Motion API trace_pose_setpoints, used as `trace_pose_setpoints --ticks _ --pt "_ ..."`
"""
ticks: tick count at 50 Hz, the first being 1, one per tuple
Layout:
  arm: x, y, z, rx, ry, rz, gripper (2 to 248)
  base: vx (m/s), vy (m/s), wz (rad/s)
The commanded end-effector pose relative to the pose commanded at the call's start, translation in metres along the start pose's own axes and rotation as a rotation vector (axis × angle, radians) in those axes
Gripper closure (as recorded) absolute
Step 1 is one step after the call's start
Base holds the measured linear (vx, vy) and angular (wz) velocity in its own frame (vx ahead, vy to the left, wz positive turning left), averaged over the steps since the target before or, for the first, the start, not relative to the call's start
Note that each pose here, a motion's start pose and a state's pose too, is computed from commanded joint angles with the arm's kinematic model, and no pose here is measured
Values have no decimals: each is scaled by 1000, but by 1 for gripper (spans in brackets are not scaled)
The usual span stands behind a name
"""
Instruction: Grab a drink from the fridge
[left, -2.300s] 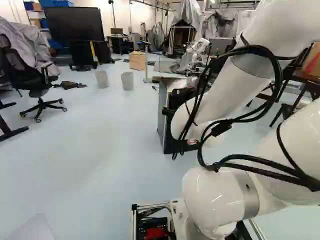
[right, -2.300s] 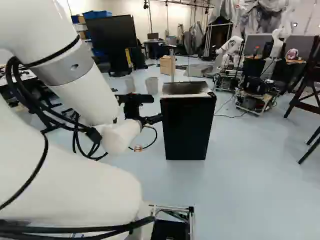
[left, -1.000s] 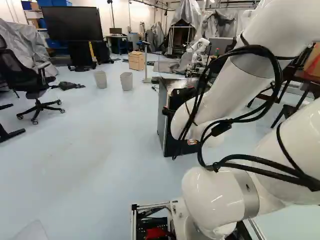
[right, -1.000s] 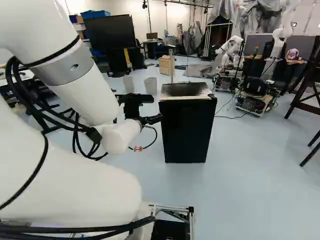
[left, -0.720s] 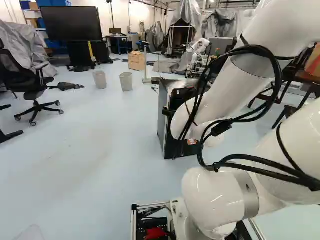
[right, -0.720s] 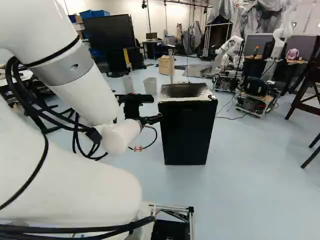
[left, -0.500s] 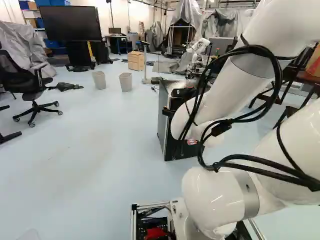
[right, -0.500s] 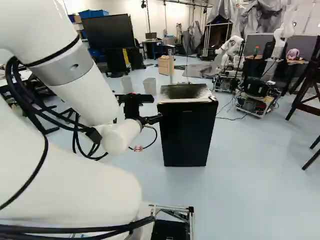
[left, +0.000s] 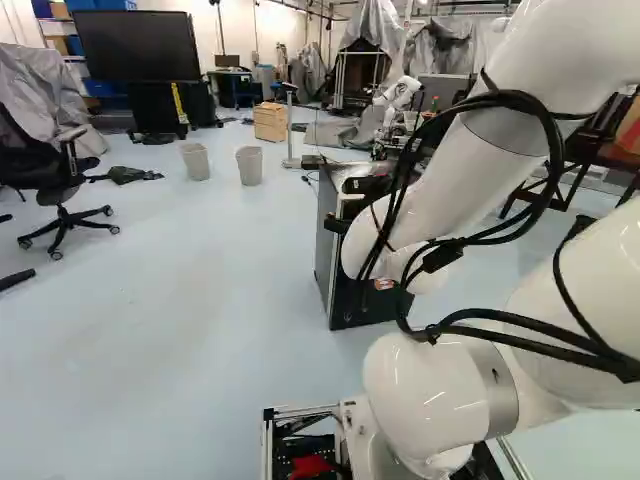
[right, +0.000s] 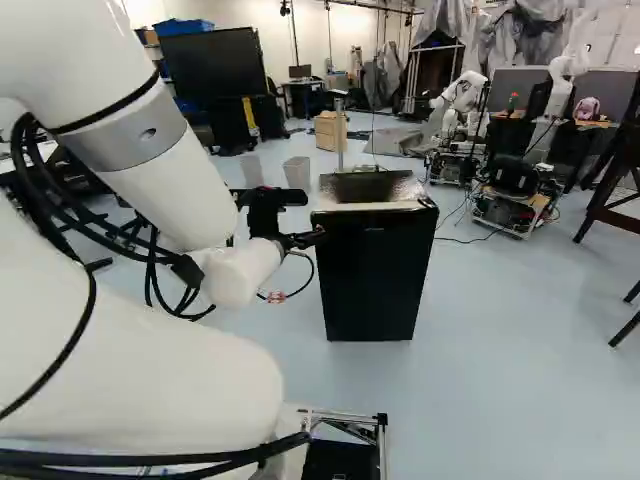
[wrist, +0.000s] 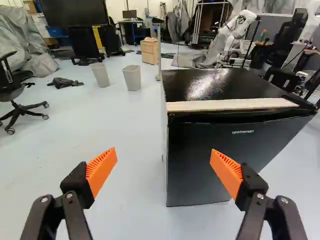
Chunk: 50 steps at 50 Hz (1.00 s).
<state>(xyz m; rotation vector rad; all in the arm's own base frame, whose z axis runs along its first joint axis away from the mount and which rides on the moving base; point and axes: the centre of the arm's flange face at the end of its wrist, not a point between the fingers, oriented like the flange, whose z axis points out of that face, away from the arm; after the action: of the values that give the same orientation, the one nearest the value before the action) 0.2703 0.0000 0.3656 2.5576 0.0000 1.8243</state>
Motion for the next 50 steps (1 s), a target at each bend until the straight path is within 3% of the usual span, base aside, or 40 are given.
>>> trace_pose_setpoints --ticks 14,50 --pt "0 0 0 0 0 0 3 87 34 -32" --pt "0 -6 0 12 2 3 3 1 1 0"
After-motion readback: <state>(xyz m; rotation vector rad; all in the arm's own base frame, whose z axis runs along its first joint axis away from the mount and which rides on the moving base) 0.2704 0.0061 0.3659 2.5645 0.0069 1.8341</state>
